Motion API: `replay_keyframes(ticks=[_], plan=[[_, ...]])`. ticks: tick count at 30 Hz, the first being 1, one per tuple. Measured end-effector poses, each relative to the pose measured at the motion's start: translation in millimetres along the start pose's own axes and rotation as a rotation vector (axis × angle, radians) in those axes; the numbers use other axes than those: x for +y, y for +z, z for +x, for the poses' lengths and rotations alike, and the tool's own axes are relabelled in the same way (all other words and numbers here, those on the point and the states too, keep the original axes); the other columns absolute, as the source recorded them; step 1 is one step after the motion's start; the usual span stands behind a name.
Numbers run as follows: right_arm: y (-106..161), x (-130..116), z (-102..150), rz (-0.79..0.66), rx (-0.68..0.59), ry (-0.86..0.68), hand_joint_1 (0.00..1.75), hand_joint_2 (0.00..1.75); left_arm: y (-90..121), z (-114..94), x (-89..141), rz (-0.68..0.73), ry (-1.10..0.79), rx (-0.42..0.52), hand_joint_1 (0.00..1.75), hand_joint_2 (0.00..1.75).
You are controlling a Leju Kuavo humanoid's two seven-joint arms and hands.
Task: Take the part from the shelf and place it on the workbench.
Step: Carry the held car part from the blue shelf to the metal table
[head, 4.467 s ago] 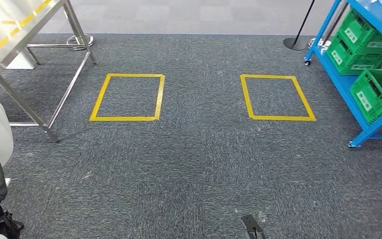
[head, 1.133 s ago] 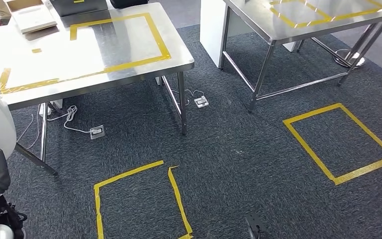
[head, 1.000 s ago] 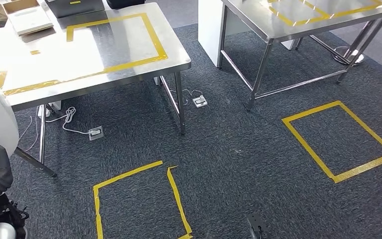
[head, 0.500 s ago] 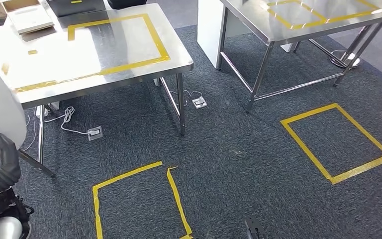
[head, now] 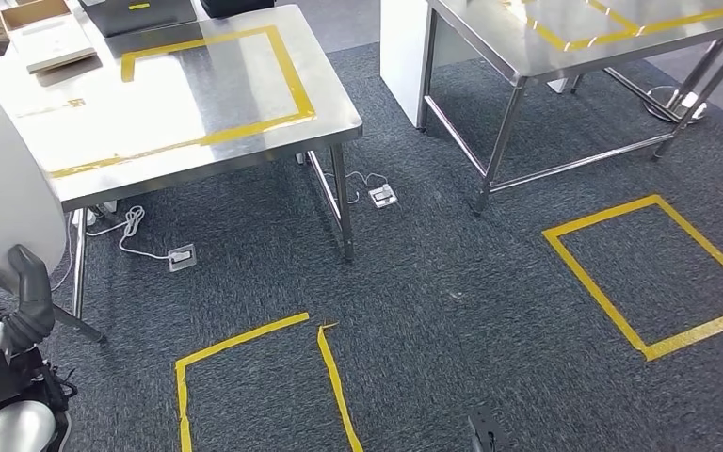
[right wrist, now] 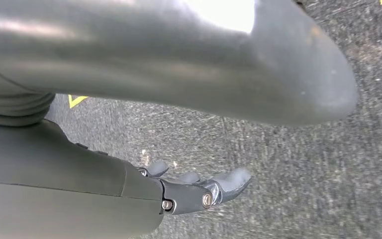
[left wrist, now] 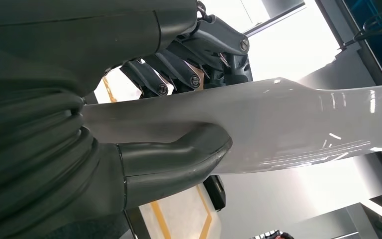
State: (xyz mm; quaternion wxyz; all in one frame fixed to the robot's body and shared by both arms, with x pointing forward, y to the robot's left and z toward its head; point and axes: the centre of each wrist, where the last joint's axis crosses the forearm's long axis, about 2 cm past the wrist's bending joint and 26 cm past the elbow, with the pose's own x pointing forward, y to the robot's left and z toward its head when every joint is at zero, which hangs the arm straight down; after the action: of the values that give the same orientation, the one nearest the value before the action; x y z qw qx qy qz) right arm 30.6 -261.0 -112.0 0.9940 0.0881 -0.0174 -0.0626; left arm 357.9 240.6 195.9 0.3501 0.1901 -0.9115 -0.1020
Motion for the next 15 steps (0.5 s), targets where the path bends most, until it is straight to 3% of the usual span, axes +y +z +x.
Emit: replay_keyframes(ticks=[15], plan=[[-0.6,6.3,0.5,0.012,-0.004,-0.010,0.00,0.00,-0.5,0.3,-2.5,-0.019,-0.027,-0.018,1.75,1.75]])
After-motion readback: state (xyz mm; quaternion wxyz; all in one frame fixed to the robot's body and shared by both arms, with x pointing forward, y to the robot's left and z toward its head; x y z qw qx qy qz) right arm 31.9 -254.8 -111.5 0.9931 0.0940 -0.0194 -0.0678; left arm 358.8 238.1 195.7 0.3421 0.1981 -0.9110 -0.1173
